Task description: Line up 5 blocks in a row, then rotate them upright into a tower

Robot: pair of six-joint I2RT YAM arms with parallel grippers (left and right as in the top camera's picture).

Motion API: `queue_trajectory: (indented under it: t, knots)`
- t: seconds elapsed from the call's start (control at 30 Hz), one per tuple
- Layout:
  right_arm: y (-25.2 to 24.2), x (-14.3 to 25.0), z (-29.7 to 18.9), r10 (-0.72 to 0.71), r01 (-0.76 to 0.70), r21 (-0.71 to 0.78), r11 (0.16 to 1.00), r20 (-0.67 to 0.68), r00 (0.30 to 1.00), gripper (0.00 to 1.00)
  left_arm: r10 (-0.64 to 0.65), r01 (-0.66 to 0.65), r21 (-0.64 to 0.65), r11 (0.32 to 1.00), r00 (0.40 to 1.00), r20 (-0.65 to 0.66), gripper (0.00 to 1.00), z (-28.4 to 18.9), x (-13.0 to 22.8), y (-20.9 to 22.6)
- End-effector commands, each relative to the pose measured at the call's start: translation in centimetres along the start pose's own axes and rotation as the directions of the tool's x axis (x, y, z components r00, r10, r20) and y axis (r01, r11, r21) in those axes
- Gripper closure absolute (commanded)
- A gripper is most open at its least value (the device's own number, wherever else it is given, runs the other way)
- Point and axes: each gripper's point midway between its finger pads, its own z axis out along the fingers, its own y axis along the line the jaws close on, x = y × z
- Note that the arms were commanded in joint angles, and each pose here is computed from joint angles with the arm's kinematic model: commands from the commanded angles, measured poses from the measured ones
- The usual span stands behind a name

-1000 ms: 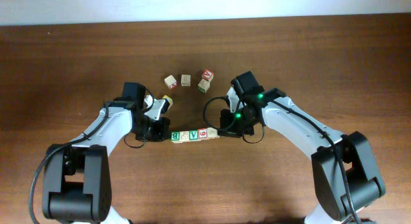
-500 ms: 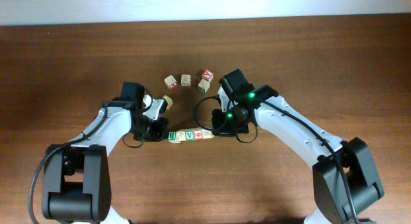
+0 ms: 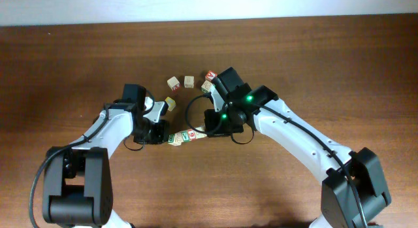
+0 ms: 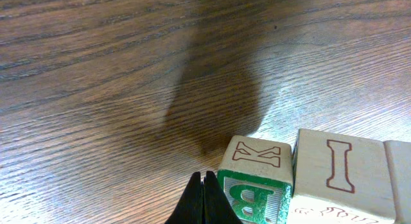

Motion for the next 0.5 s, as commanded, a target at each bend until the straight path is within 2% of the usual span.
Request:
queue_trajectory:
  t: [0.0, 0.47]
  knots:
    - [2.77, 0.68, 0.75, -0.040, 0.040, -0.053, 0.998, -0.011, 0.999, 0.96, 0.028, -0.029, 0.144, 0.989, 1.000, 0.012, 1.00, -0.32, -0.04, -3.19]
    - [3.63, 0.79, 1.26, -0.019, 0.019, -0.043, 0.999, 0.005, 1.000, 0.96, -0.026, 0.026, 0.180, 0.983, 1.000, 0.000, 1.00, -0.42, 0.05, -3.81]
